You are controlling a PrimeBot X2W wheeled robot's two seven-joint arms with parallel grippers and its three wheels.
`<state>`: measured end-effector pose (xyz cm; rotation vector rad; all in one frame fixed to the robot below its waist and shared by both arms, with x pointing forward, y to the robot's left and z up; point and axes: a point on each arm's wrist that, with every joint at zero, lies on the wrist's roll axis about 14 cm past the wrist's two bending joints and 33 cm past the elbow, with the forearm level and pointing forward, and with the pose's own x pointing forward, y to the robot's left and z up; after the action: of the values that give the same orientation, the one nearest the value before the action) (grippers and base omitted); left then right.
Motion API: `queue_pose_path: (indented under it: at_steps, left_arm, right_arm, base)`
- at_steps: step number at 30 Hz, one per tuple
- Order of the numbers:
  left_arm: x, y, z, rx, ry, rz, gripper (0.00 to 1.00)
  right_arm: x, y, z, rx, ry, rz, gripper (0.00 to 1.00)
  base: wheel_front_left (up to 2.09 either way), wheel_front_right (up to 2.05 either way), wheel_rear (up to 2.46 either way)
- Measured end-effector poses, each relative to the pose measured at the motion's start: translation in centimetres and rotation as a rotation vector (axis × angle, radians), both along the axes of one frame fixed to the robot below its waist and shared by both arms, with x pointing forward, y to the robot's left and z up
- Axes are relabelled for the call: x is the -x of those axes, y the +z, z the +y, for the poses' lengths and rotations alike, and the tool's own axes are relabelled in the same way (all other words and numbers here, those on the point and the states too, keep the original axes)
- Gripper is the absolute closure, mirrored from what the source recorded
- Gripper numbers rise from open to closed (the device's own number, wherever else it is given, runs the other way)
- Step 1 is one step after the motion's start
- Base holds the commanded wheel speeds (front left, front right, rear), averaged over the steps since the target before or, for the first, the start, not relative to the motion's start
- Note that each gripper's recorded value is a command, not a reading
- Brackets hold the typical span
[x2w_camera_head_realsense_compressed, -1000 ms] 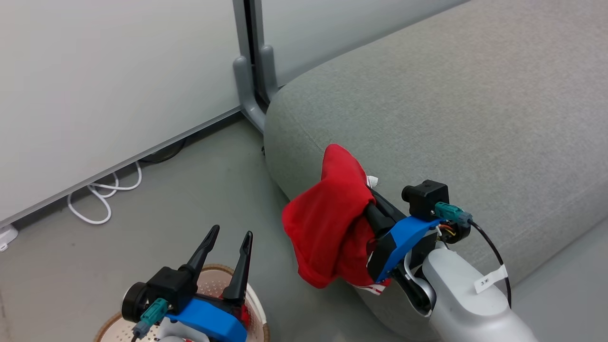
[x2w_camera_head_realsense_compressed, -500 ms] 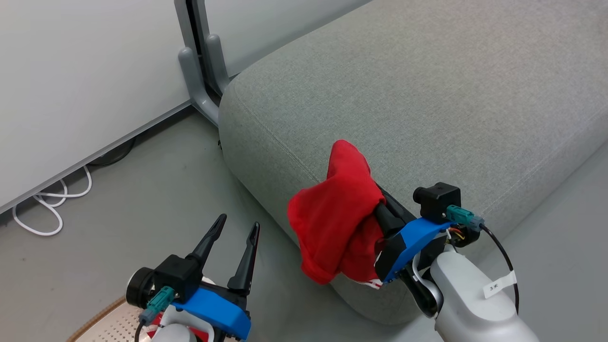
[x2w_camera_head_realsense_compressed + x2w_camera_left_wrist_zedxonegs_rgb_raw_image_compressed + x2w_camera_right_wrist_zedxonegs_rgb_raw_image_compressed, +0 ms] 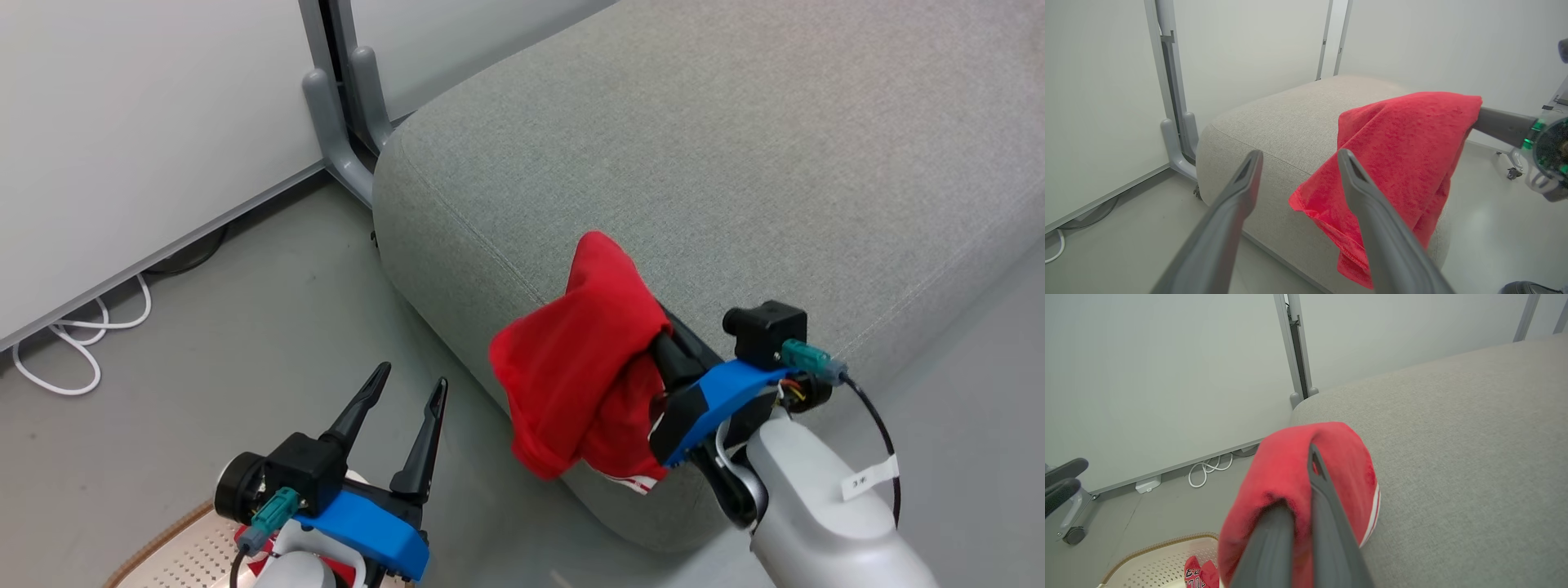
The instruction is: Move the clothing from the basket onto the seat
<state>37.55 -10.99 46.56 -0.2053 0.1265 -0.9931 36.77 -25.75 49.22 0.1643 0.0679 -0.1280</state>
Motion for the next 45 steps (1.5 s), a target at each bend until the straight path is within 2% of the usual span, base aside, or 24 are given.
queue_pose_path:
  at_steps: [7, 17, 23, 28, 31, 41, 43, 44, 45]
  left_arm:
    - [-0.9, -0.8, 0.4, -0.010, 0.001, -0.008, 0.00]
    - [-4.6, -2.5, 1.6, 0.009, 0.010, -0.027, 0.00]
    - [-7.2, -5.4, 3.5, -0.015, 0.030, -0.019, 0.00]
    - [-8.9, -8.2, 4.5, -0.031, 0.039, 0.001, 0.00]
    - [-9.8, -9.6, 5.2, -0.039, 0.049, 0.011, 0.00]
    - [-9.3, -15.2, 7.1, -0.093, 0.063, 0.115, 0.00]
    - [-9.1, -15.4, 7.1, -0.098, 0.059, 0.123, 0.00]
    - [-9.1, -15.4, 7.1, -0.098, 0.058, 0.121, 0.00]
    - [-9.2, -15.2, 7.0, -0.096, 0.057, 0.116, 0.00]
  right_arm:
    - [-3.2, 4.3, -2.8, 0.055, -0.041, -0.086, 1.00]
    - [-9.1, 11.7, -13.0, 0.241, -0.193, -0.170, 1.00]
    - [-11.7, 13.2, -19.0, 0.281, -0.330, -0.181, 1.00]
    - [-13.7, 9.4, -21.3, 0.279, -0.387, -0.114, 1.00]
    - [-14.4, 6.3, -22.3, 0.328, -0.401, -0.033, 1.00]
    - [-15.6, -5.2, -20.8, 0.298, -0.388, 0.164, 1.00]
    - [-15.3, -6.2, -20.7, 0.292, -0.392, 0.188, 0.90]
    - [-15.2, -6.3, -20.7, 0.286, -0.396, 0.189, 0.64]
    - [-15.2, -6.3, -20.8, 0.286, -0.400, 0.189, 0.52]
  base:
    - [0.00, 0.00, 0.00]
    - [0.00, 0.00, 0.00]
    - [0.00, 0.00, 0.00]
    - [0.00, 0.00, 0.00]
    - [0.00, 0.00, 0.00]
    - [0.00, 0.00, 0.00]
    - [0.00, 0.00, 0.00]
    - [0.00, 0.00, 0.00]
    - [0.00, 0.00, 0.00]
